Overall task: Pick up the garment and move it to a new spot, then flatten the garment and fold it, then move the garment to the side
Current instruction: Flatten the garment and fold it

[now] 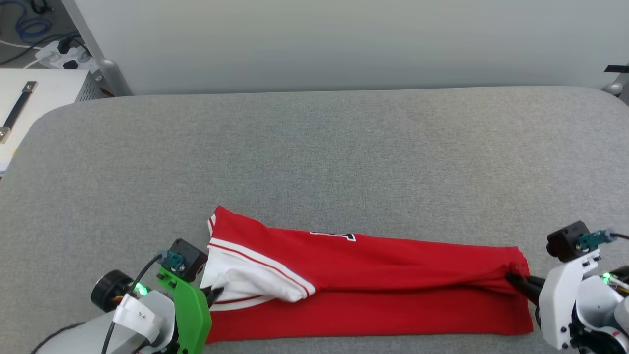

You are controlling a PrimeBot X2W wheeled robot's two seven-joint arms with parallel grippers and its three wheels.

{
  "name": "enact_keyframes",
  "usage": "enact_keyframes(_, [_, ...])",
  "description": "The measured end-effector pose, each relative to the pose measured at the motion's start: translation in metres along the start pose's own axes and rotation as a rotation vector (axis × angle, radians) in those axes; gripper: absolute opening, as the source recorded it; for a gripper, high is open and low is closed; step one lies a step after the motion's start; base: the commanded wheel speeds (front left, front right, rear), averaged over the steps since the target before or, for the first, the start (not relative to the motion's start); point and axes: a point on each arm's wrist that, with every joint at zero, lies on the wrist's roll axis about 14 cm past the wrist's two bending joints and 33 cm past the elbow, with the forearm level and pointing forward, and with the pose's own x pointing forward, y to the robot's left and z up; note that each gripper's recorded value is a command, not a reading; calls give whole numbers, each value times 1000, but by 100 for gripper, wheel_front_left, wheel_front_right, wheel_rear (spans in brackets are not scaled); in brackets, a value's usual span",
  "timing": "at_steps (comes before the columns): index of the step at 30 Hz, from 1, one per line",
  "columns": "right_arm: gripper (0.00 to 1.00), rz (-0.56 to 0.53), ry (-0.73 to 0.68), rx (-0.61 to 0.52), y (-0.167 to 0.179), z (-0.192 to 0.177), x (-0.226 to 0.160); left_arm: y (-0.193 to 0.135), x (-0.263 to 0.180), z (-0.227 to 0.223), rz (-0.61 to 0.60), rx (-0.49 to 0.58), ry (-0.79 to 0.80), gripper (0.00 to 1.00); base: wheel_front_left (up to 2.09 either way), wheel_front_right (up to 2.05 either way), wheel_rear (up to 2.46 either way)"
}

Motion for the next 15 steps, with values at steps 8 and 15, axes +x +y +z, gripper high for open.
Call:
enact_keyframes(8, [0,7,93,107,8,-39,10,-1,14,-33,8,-65,76,0,0,0,0])
enact_keyframes(15, [100,-6,19,140,7,-29,14,10,17,-25,65,-79,-8,100,0,0,0])
